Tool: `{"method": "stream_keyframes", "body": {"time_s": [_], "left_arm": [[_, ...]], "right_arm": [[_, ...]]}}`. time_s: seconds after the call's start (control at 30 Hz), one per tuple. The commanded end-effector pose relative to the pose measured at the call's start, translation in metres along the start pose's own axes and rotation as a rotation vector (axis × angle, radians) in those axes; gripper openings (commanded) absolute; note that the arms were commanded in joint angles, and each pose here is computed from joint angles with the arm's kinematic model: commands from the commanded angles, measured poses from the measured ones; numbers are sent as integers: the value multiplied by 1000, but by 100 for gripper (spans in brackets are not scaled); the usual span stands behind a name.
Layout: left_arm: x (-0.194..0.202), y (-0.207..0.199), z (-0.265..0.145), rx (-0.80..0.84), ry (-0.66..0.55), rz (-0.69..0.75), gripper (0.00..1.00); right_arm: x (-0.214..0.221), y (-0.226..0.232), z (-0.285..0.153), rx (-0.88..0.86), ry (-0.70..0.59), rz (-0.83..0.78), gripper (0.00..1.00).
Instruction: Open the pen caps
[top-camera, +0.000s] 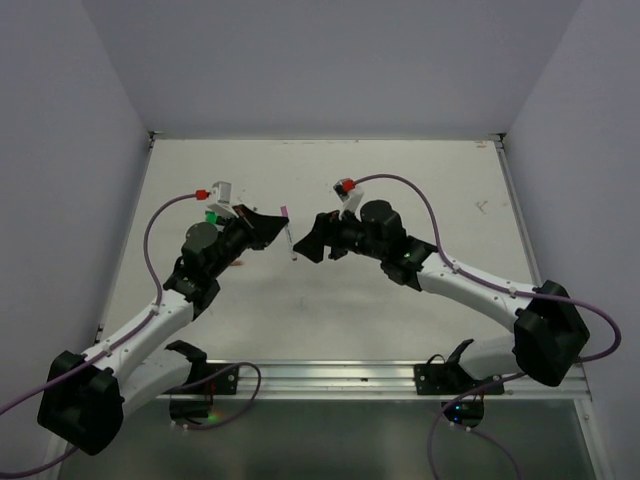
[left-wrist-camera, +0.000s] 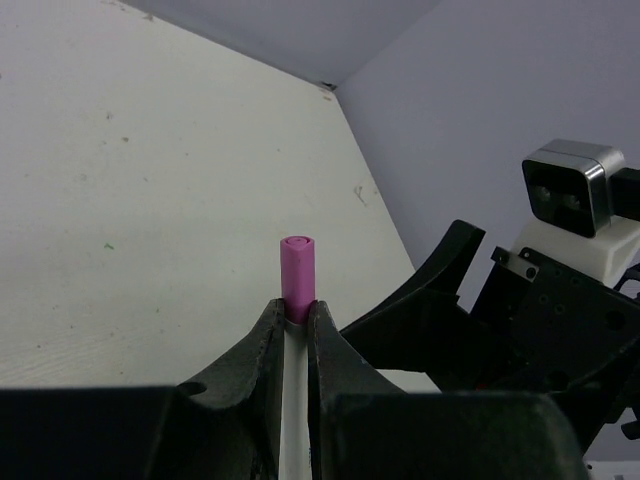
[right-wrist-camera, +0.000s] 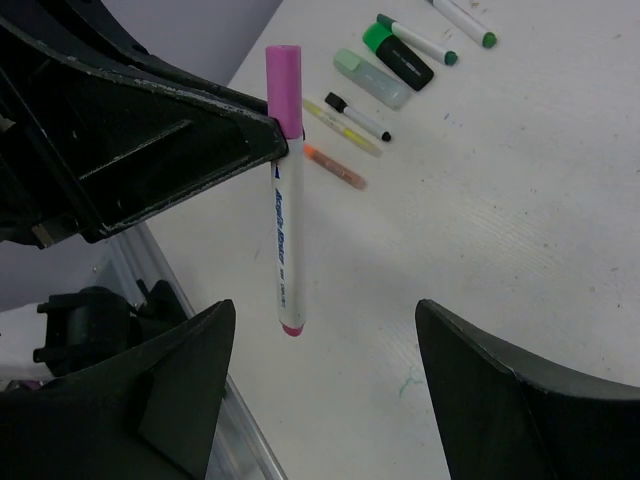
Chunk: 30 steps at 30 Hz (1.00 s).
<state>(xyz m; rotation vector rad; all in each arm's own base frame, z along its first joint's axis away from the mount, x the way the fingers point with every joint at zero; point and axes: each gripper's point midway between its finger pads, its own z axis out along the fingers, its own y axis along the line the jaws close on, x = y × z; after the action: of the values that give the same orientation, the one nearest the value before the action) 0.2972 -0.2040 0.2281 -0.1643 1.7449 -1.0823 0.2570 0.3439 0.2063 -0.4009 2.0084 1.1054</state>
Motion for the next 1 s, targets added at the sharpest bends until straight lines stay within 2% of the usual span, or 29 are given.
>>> {"method": "stream_keyframes", "body": {"time_s": [0.0, 0.3, 0.5, 0.53, 0.67, 0.7, 0.73, 0.8, 0.83, 0.87, 0.93, 0.97], "left_arm": [[-29, -32, 4, 99, -109, 1, 0], [-27, -41, 6, 129, -115, -20, 0], [-23, -46, 5, 145, -104, -27, 0], [-22, -48, 5, 150, -102, -27, 0], [-22, -52, 3, 172, -99, -10, 0], [-22, -53, 2, 174, -100, -3, 1], [-23, -53, 2, 176, -103, 5, 16], [-23, -53, 0, 174, -103, 34, 37], [-26, -54, -1, 174, -111, 47, 59], [-25, -52, -1, 164, -107, 72, 66], [-28, -56, -2, 166, -109, 91, 74], [-28, -54, -2, 159, -102, 111, 75]], "right_arm": [[-29, 26, 11, -78, -78, -19, 76], [-26, 41, 22, -123, -80, -38, 59], [-25, 44, 22, -137, -92, -46, 35], [-25, 44, 21, -136, -95, -47, 25], [-21, 40, 18, -122, -92, -51, 0], [-20, 39, 15, -118, -91, -57, 0], [-19, 39, 14, -116, -89, -59, 0], [-17, 37, 9, -114, -85, -70, 0], [-16, 37, 8, -112, -81, -72, 0], [-11, 36, 7, -112, -70, -74, 0], [-8, 36, 2, -117, -64, -86, 0], [-8, 35, 1, -116, -61, -91, 0]]}}
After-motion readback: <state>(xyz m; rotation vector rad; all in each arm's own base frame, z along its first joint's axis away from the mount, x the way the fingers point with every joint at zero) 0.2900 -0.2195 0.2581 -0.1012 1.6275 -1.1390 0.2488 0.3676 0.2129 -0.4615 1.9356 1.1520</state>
